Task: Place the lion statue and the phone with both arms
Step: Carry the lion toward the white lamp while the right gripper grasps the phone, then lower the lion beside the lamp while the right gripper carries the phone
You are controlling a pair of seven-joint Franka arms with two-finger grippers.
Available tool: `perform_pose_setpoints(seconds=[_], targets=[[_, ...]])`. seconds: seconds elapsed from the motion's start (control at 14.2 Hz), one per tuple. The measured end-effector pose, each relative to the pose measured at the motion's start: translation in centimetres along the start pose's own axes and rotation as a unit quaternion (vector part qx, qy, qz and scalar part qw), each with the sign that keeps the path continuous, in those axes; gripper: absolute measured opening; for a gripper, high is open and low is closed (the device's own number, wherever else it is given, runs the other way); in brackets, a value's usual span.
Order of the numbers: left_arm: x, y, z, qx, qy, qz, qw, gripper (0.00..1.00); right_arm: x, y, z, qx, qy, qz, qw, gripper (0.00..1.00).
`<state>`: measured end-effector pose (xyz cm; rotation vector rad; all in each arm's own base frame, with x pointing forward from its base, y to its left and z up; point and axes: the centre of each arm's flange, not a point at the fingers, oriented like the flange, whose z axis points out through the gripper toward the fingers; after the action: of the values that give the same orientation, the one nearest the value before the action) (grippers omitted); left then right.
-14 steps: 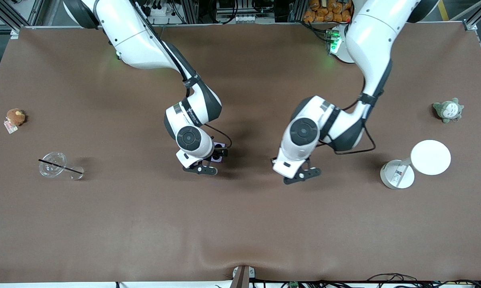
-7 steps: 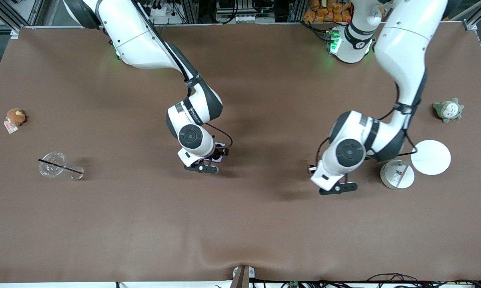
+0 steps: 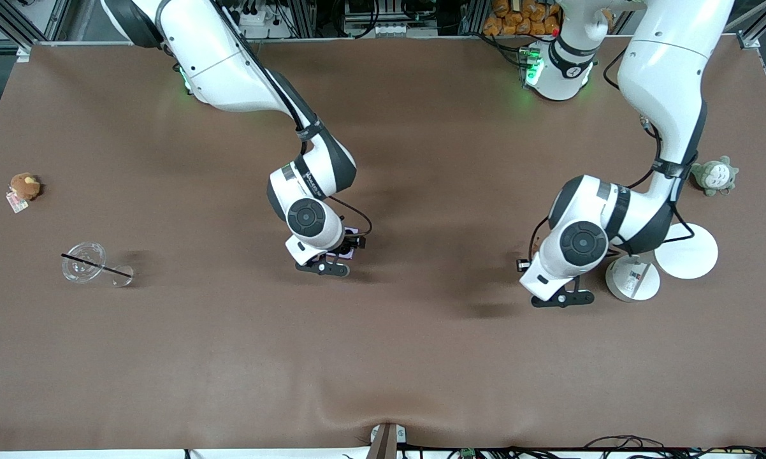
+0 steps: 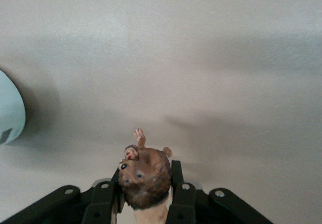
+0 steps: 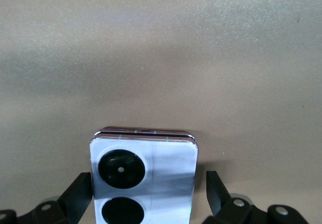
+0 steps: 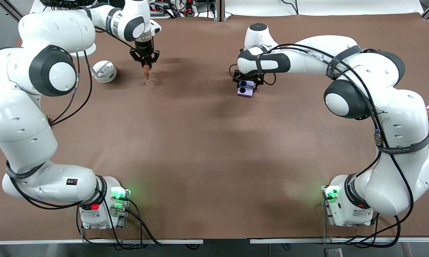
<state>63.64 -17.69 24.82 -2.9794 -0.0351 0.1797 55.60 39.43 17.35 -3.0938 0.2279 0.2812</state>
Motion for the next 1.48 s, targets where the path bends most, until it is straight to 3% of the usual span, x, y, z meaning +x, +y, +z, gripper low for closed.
perform_pose_setpoints(seconds=[0.7, 0.85, 0.99, 1.27, 1.48], targets=[[1.3, -5.3, 1.4, -0.016, 0.014, 0.030, 0.999, 0.37, -2.0, -1.6, 1.3, -0.010, -0.006, 0.010, 1.000, 1.00], [1.7, -7.1, 1.6, -0.020, 0.016, 0.018, 1.000, 0.37, -2.0, -1.7, 0.7, -0.007, -0.003, 0.010, 1.000, 0.87], [1.9, -7.9, 1.7, -0.022, 0.020, 0.011, 0.999, 0.37, -1.7, -1.4, 0.8, -0.008, -0.002, 0.013, 1.000, 0.87], [2.2, -9.3, 2.3, -0.027, 0.025, 0.001, 0.999, 0.37, 2.2, 2.5, -1.5, -0.008, 0.013, 0.040, 0.999, 0.86], [2.4, -9.2, 3.3, -0.033, 0.034, 0.003, 0.999, 0.37, 7.7, 11.1, -6.9, -0.011, 0.014, 0.013, 1.000, 0.86]])
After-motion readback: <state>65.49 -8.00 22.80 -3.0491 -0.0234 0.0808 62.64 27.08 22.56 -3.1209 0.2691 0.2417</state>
